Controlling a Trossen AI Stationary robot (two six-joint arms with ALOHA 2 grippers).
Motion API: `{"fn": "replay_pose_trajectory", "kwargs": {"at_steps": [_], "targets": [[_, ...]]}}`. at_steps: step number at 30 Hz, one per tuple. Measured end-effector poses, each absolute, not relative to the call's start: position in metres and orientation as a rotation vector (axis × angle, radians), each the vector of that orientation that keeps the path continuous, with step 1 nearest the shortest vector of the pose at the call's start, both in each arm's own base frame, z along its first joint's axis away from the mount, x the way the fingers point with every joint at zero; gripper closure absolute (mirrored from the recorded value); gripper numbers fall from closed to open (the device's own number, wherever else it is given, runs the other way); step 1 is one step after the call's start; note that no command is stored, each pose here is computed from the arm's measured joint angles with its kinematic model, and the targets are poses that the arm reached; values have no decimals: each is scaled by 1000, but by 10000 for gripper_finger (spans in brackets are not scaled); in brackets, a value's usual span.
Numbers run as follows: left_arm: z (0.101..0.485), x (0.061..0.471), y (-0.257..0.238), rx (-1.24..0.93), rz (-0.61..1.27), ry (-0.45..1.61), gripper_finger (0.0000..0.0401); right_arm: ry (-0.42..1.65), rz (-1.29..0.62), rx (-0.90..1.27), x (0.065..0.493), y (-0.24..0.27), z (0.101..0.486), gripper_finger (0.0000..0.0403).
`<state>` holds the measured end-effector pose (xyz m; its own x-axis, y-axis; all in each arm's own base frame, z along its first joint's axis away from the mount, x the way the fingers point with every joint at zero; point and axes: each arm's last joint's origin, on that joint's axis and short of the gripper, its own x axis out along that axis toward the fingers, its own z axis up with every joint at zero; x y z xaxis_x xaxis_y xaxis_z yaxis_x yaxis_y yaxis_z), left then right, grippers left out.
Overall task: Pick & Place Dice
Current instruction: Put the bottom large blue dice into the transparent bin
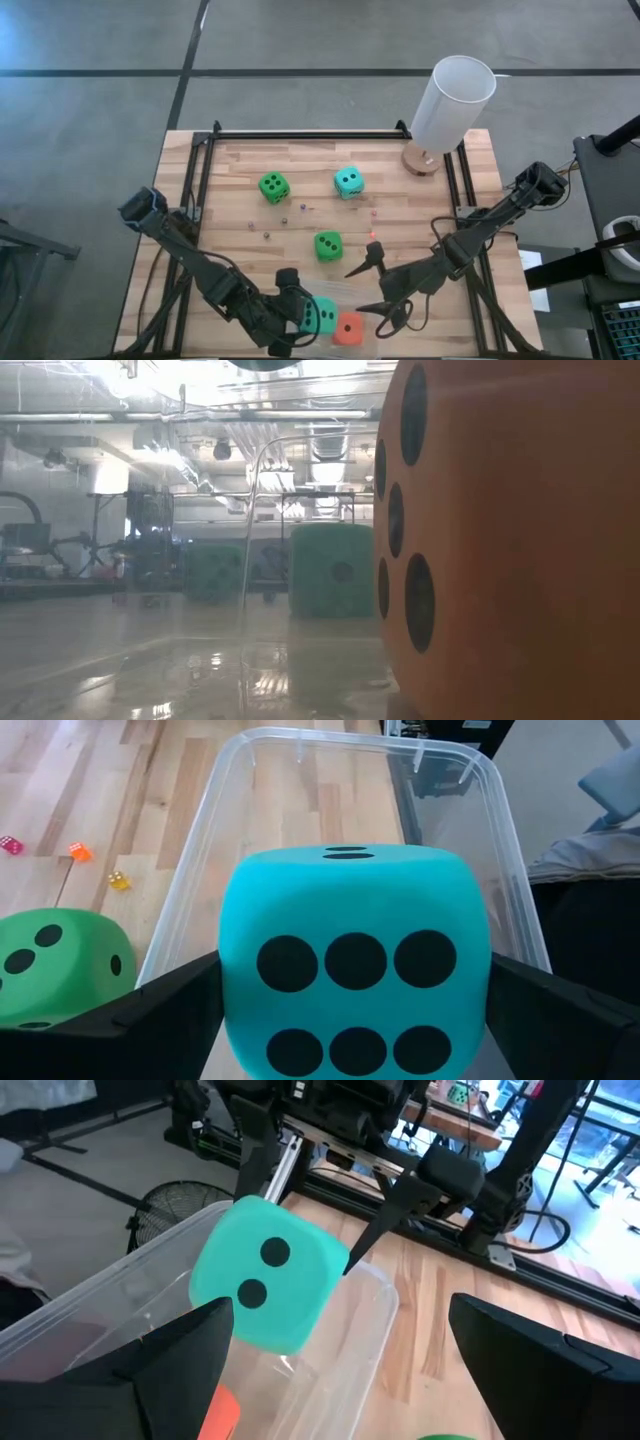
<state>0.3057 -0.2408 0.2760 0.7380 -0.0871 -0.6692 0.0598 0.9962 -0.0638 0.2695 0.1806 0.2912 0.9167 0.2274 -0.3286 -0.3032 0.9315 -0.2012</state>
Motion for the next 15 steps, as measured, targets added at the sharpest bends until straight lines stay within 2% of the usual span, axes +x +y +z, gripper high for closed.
{"fn": "replay_pose_trajectory", "kwargs": {"at_steps": [7,15], "targets": [[276,306,-241,-39,-80,736,2,261,351,-237,269,183,290,37],[276,306,-241,-38,-80,737,5,242,354,-229,269,183,290,37]]}}
